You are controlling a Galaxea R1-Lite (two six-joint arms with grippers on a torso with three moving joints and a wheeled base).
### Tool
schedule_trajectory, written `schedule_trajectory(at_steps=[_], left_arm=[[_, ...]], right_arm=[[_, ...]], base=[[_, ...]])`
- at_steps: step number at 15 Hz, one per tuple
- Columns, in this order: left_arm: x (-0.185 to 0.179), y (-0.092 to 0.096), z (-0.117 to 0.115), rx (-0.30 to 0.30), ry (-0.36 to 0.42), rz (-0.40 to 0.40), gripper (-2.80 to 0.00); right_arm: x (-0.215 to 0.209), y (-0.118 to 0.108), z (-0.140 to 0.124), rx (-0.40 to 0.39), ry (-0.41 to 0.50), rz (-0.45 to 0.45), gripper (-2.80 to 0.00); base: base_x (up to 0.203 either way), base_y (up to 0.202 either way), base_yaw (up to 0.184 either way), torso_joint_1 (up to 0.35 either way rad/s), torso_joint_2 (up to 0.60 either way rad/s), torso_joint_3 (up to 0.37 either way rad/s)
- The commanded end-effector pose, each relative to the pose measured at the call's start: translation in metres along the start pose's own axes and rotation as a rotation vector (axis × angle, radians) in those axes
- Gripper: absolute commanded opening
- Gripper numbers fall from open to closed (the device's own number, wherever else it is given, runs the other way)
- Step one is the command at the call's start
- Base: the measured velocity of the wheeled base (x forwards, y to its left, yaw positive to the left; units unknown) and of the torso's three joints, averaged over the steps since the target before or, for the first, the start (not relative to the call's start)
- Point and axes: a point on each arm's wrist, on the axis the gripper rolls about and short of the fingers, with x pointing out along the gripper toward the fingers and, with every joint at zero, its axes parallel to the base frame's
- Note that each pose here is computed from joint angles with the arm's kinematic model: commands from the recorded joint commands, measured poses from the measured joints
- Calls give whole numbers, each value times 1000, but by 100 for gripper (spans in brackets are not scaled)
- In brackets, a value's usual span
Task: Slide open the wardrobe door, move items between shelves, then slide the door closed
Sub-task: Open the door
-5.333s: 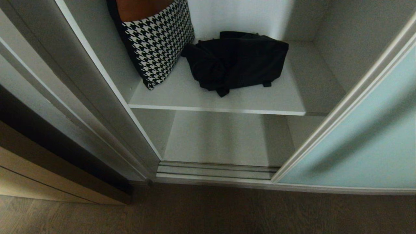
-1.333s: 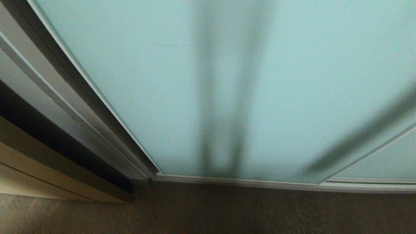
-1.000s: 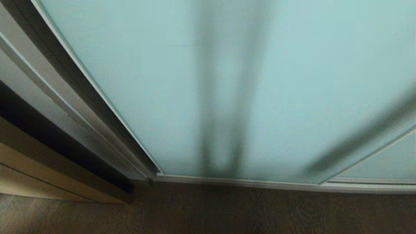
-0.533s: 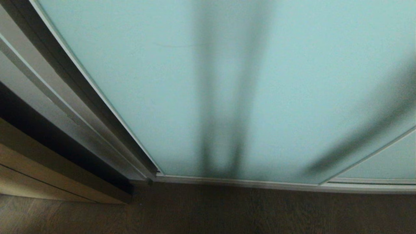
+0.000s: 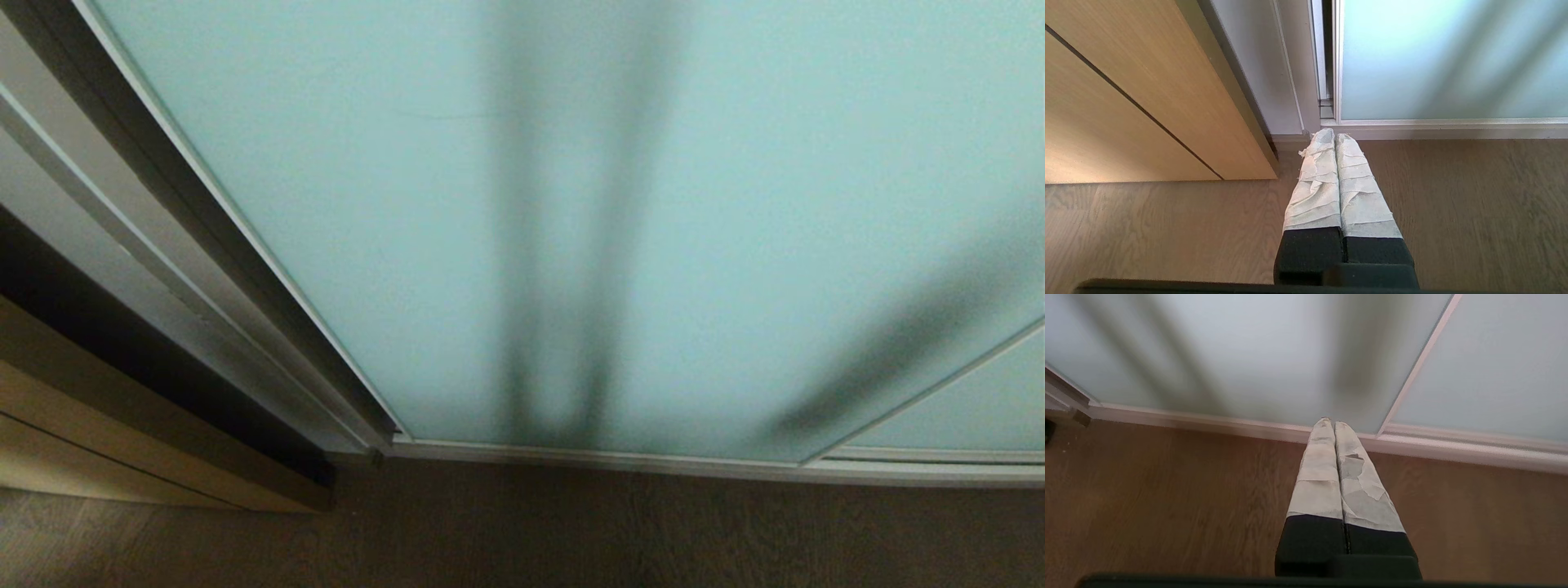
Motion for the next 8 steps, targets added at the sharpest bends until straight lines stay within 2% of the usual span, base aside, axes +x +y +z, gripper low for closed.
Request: schedule_trajectory(at_steps=[1, 2, 5, 7, 8], left_arm=[[0, 0, 0, 1, 2, 0, -280], [0, 0, 0, 0, 2, 0, -280], [0, 0, 0, 0, 2, 0, -280], [0, 0, 0, 0, 2, 0, -280], [0, 0, 0, 0, 2, 0, -280]], right_arm=[[11, -1, -28, 11, -31, 4, -280], [13, -1, -27, 12, -83, 3, -280], [16, -1, -28, 11, -158, -31, -280], [15, -2, -24, 80, -197, -61, -280], [15, -2, -24, 82, -203, -62, -280]], base=[[0, 0, 0, 0, 0, 0], [0, 0, 0, 0, 0, 0], [0, 0, 0, 0, 0, 0], [0, 0, 0, 0, 0, 0], [0, 0, 0, 0, 0, 0]])
